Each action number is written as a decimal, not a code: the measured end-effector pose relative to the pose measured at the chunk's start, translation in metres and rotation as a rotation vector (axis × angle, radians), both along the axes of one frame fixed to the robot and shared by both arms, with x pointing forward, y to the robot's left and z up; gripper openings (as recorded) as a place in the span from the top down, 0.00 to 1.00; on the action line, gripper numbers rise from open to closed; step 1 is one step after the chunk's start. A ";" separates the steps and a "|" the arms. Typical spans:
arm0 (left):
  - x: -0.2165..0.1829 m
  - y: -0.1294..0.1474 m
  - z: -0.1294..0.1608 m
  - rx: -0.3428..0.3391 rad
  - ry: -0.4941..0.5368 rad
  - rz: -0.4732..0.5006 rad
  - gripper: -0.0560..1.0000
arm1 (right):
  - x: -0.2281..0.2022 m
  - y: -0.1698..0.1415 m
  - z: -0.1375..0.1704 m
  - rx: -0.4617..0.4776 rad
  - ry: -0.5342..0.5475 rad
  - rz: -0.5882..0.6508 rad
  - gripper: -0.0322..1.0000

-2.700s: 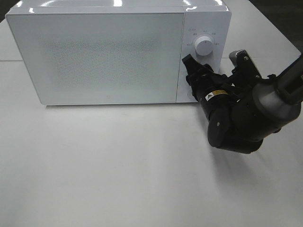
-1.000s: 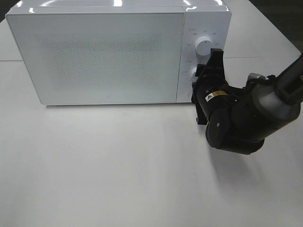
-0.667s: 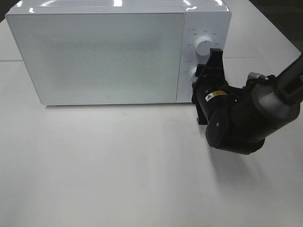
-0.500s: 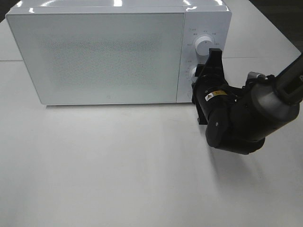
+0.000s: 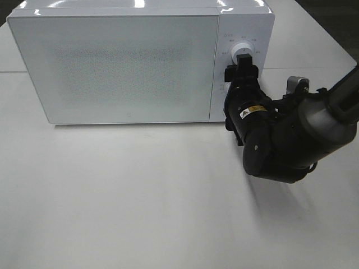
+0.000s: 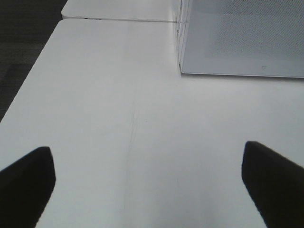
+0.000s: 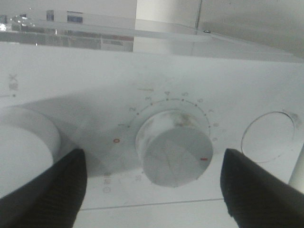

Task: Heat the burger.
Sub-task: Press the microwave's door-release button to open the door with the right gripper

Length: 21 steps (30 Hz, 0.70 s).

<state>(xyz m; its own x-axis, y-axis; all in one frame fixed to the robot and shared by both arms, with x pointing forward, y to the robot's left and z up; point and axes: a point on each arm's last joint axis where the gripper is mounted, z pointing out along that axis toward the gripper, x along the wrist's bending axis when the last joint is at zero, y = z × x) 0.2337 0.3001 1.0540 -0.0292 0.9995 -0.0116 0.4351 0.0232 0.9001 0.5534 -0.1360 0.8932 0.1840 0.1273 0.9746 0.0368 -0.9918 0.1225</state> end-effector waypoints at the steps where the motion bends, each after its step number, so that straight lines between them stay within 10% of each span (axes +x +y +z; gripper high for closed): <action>1: 0.000 0.000 0.000 0.000 0.000 0.000 0.01 | 0.000 0.000 0.000 0.000 0.000 0.000 0.25; 21: 0.000 0.000 0.000 0.000 0.000 0.000 0.01 | -0.032 -0.002 0.015 -0.564 0.329 0.469 0.24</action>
<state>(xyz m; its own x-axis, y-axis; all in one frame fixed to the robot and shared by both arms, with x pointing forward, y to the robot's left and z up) 0.2337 0.3001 1.0540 -0.0292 0.9995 -0.0116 0.4351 0.0232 0.9001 0.5215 -0.1377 0.9081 0.2558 0.7192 0.6459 0.5553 -0.6563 0.5108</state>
